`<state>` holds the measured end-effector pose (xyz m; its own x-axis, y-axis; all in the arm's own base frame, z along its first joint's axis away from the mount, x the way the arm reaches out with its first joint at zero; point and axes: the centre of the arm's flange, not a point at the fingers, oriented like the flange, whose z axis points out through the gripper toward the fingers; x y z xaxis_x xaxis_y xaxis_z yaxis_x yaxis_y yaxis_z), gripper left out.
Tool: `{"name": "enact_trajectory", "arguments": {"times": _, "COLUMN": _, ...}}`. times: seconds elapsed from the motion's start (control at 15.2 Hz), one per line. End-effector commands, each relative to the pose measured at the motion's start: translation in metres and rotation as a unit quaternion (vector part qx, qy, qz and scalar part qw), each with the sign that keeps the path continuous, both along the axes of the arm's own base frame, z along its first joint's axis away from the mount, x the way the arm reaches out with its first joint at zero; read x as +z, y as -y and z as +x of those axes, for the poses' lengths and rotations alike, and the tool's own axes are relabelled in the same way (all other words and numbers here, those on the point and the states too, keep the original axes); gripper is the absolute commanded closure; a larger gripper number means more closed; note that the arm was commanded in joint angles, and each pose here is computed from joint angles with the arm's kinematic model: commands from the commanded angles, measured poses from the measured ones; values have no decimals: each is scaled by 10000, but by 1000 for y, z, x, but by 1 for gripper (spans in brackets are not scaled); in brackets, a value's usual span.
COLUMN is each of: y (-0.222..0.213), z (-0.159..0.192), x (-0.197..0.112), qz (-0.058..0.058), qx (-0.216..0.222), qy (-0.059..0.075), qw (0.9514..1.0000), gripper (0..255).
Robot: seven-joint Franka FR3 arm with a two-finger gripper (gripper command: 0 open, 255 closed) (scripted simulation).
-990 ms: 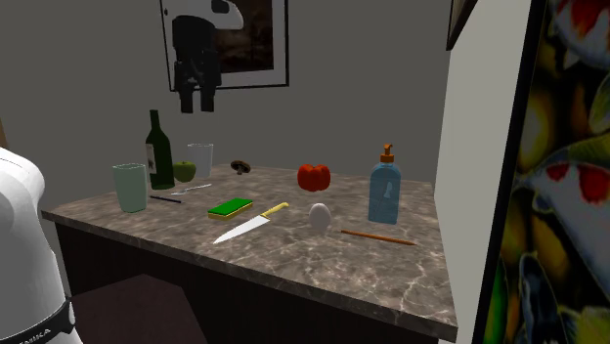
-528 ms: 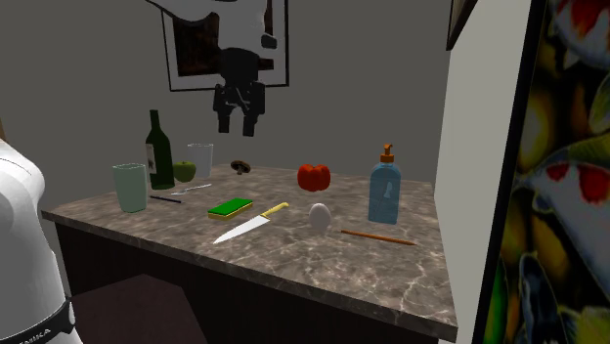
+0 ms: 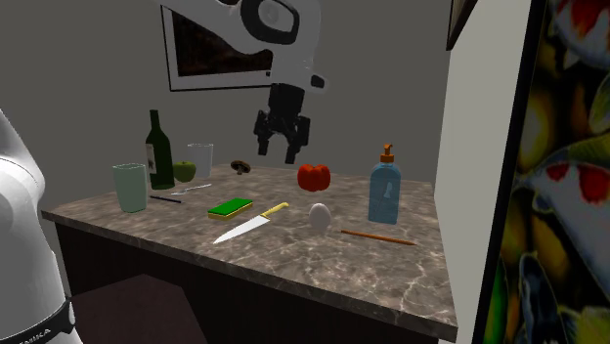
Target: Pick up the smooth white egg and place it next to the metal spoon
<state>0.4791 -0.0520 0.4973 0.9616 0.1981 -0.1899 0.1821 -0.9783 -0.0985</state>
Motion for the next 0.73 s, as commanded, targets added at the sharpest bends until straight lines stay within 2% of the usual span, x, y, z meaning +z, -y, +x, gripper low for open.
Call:
{"name": "enact_trajectory", "arguments": {"times": 0.0, "y": 5, "z": 24, "x": -19, "qz": 75, "qx": 37, "qy": -91, "qw": 9999, "gripper": 0}}
{"name": "enact_trajectory", "arguments": {"times": 0.66, "y": 29, "z": 134, "x": -113, "qz": 446, "qx": 214, "qy": -544, "qw": 9973, "gripper": 0}}
